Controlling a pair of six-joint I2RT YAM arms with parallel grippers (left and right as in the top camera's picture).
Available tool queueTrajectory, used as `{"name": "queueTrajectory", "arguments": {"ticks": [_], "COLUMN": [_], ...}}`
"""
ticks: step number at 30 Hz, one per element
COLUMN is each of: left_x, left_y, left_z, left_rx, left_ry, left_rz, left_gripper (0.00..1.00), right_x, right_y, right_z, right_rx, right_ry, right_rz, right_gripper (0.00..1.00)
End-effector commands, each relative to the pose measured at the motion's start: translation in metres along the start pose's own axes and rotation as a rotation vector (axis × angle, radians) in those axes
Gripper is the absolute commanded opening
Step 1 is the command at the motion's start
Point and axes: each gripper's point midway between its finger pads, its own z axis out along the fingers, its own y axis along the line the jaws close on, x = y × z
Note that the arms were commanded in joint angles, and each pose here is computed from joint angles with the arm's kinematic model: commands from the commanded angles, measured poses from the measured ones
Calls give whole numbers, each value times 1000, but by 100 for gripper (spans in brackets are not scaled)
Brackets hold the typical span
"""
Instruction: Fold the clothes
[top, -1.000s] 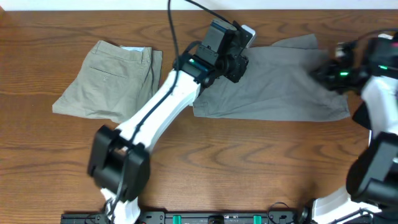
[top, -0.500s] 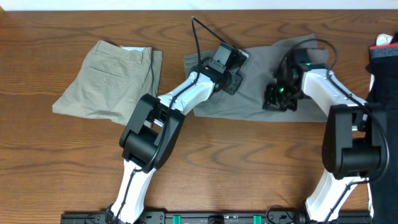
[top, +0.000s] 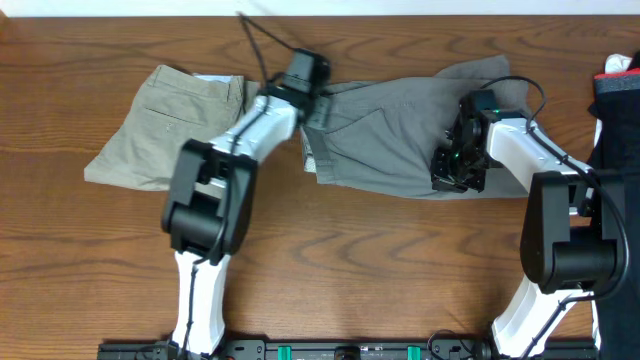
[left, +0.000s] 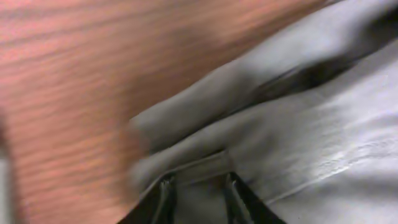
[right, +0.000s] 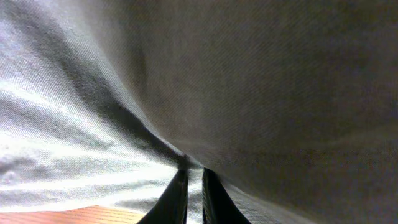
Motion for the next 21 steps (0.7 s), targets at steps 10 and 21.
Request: {"name": "queueTrajectory", "arguments": {"ticks": [10, 21], "left_x": [26, 76], "left_y": [-25, -40], "left_z": [-110, -64], "left_rx": [209, 310], "left_ry": [172, 369], "left_rz": [-268, -414], "left_gripper": [78, 92], "right_x": [-14, -39], "right_y": [12, 42], "right_z": [-45, -111], "right_rx": [-54, -153], "right_ry": [-183, -444], "right_rz": [-247, -300], "right_gripper": [39, 62]}}
